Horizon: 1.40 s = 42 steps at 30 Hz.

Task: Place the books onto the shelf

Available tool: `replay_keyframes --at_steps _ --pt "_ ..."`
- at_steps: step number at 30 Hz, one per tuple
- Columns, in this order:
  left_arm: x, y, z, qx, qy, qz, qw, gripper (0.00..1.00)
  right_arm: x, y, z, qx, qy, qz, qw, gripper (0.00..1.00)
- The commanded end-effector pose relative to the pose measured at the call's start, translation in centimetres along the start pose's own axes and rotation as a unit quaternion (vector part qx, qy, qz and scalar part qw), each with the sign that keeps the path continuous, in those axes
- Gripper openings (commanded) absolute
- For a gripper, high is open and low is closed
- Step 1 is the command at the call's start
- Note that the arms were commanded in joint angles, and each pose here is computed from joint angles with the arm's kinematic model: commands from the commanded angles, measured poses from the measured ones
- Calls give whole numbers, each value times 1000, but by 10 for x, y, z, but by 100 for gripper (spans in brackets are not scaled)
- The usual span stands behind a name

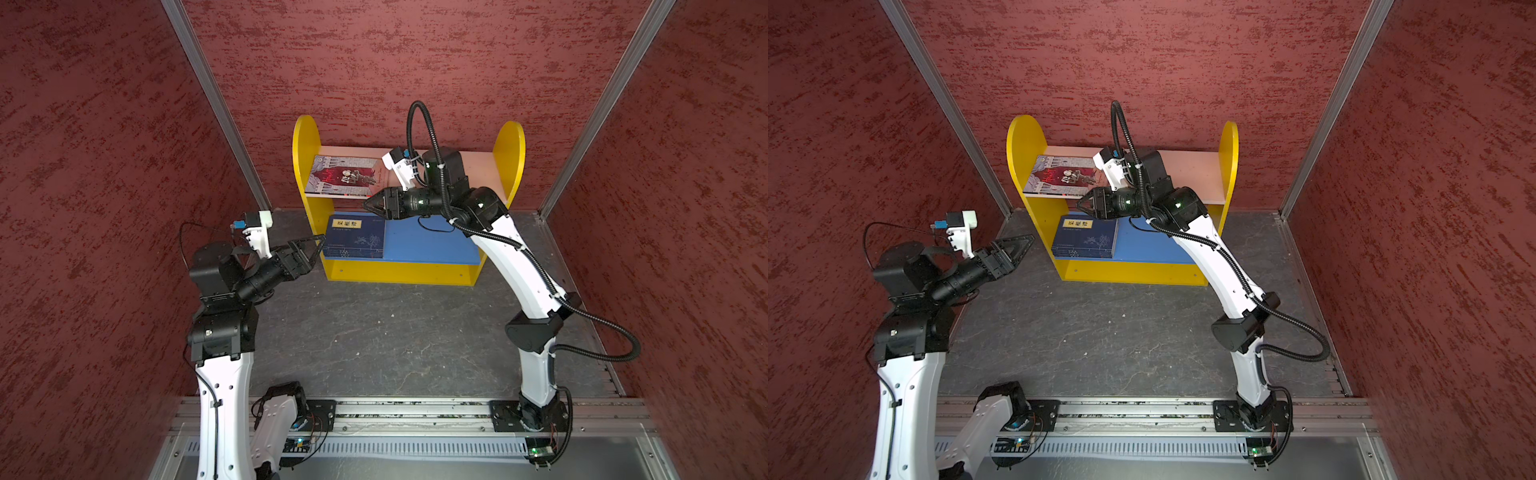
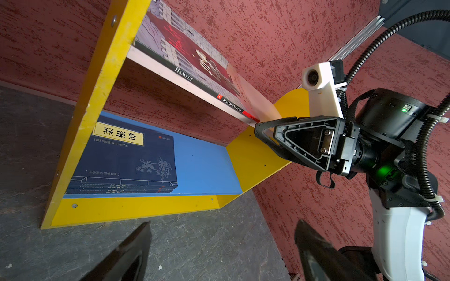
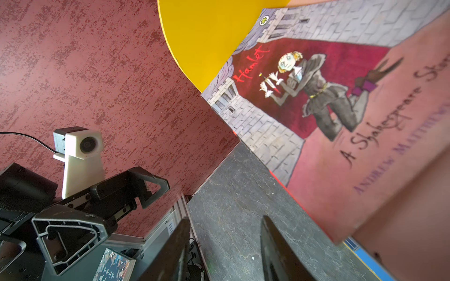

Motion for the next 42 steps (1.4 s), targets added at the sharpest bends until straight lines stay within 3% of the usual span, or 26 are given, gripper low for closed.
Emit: replay_keyframes --at_steps 1,20,28,34,38,39,41,42 --pt "1 1 -5 -8 -11 -5 1000 92 1 4 -5 13 -14 -6 1000 48" --pt "-1 -2 1 -2 -5 -3 1000 92 6 11 -18 2 -23 -14 1000 48" --pt "0 -2 -1 -6 -6 -3 1000 92 20 6 12 -2 42 6 999 48" --pt "-1 -7 8 -40 13 8 999 98 47 -9 32 28 30 20 999 52" --pt "-4 -19 30 -68 55 29 996 99 61 -38 18 39 -29 42 998 61" --pt "-5 -23 37 -75 65 34 994 99 64 -47 13 39 -43 42 997 68" --pt "-7 -30 49 -86 83 43 992 99 72 -60 3 38 -64 27 997 97" --pt "-7 -34 56 -90 93 46 991 99 79 -63 -1 36 -76 5 996 99"
Point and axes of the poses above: each gripper's point midway between its finger pads, its own x axis back along the fingers, its own z axis along the line the jaws close on, y = z × x, the point moved 3 cm from there along x, back along the fingers, and after that the axes turned 1 degree about -x, right-handed, at the moved point
